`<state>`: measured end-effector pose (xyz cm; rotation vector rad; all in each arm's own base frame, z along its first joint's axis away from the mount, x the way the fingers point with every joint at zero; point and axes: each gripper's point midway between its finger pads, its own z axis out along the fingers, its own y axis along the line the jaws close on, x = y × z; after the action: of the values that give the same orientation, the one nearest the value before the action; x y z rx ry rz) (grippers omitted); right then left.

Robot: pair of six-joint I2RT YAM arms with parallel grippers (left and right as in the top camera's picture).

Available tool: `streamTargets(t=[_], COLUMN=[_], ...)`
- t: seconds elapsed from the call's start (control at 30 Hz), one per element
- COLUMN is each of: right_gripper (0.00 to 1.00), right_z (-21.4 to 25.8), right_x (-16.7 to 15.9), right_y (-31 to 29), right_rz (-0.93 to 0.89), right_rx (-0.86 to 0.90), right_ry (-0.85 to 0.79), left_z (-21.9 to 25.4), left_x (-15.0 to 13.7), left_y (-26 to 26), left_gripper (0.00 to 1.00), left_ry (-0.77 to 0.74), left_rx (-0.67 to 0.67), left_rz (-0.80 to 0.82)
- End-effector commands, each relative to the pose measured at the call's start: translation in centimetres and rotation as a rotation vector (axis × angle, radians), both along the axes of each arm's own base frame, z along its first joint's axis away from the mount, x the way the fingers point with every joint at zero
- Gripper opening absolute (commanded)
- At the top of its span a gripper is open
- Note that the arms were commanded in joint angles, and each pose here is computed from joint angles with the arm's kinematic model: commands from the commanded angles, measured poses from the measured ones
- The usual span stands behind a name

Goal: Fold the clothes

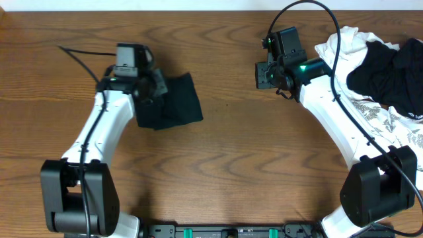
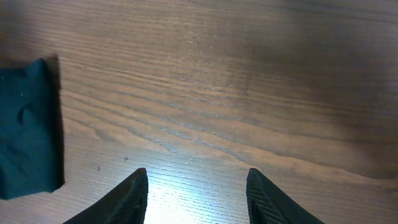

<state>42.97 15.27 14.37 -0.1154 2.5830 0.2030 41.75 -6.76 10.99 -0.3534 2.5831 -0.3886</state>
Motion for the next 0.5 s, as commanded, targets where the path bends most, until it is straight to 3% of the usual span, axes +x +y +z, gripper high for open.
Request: streamTargets(t=[0.0, 0.47], right_gripper=[0.5, 0.5], right_z=[-0.1, -0.2], right_x=[0.2, 0.1], right_y=[-0.6, -0.6], right_rz=[-0.03, -0.029], right_rx=[-0.004, -0.005], right_ry=[0.003, 0.007], left_z=[2.0, -1.2], left_x=[0.8, 0.3], left_y=[-1.7, -6.9], left_gripper=[0.06, 0.06], left_ry=[-0.07, -0.032], left_rx=[0.03, 0.084], left_rz=[-0.004, -0.11])
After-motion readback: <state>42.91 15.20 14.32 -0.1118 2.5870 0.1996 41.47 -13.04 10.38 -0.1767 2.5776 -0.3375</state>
